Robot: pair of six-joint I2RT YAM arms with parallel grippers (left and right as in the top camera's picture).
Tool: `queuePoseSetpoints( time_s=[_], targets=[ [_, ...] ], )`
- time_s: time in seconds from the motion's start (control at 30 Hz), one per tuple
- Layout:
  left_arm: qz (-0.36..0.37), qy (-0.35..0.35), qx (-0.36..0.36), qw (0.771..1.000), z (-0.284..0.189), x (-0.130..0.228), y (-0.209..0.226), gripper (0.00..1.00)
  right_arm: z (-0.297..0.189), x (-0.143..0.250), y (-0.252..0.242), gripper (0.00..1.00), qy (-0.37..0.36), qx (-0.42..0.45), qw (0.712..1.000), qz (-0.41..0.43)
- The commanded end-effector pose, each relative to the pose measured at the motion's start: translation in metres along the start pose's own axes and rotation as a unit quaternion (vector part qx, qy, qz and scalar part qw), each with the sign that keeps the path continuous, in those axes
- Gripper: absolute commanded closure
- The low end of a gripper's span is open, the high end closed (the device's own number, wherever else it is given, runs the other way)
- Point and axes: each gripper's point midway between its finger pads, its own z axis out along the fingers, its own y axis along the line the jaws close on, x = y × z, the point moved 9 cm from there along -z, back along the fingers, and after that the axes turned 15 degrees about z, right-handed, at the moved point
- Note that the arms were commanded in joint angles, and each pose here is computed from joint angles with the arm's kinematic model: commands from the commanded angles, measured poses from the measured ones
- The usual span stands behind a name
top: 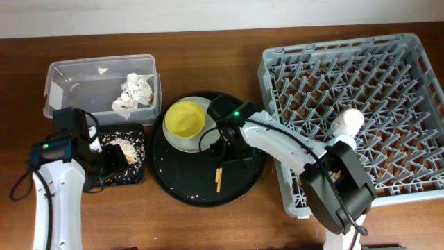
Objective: Sort waste into correct bins and load items into the dishwasher rack
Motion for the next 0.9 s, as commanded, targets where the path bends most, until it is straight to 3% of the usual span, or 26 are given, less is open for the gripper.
queuePoseSetpoints(
  time_s=[0.0, 0.53, 0.63, 0.77, 0.87],
  targets=[
    [-0.005, -0.009, -0.003, 1.000, -0.004, 0.001, 0.001, 0.25, 0.012, 0.001, 0.000, 0.09, 0.002, -0.002, 1.000, 0.013],
    [-0.005, -0.008, -0.003, 1.000, -0.004, 0.001, 0.001, 0.25, 0.039, 0.007, -0.017, 0.11, -0.006, 0.032, 0.999, 0.038],
    [-0.005, -0.008, 0.001, 1.000, -0.004, 0.001, 0.001, 0.25, 0.035, 0.009, -0.037, 0.12, -0.035, 0.119, 0.983, 0.132],
    [-0.005, -0.009, 0.000, 1.000, -0.004, 0.001, 0.001, 0.25, 0.030, 0.009, -0.034, 0.07, -0.031, 0.113, 0.984, 0.131],
    [-0.005, -0.010, 0.000, 1.000, -0.004, 0.001, 0.001, 0.25, -0.001, 0.000, -0.019, 0.07, -0.050, 0.085, 0.989, 0.107]
  ],
)
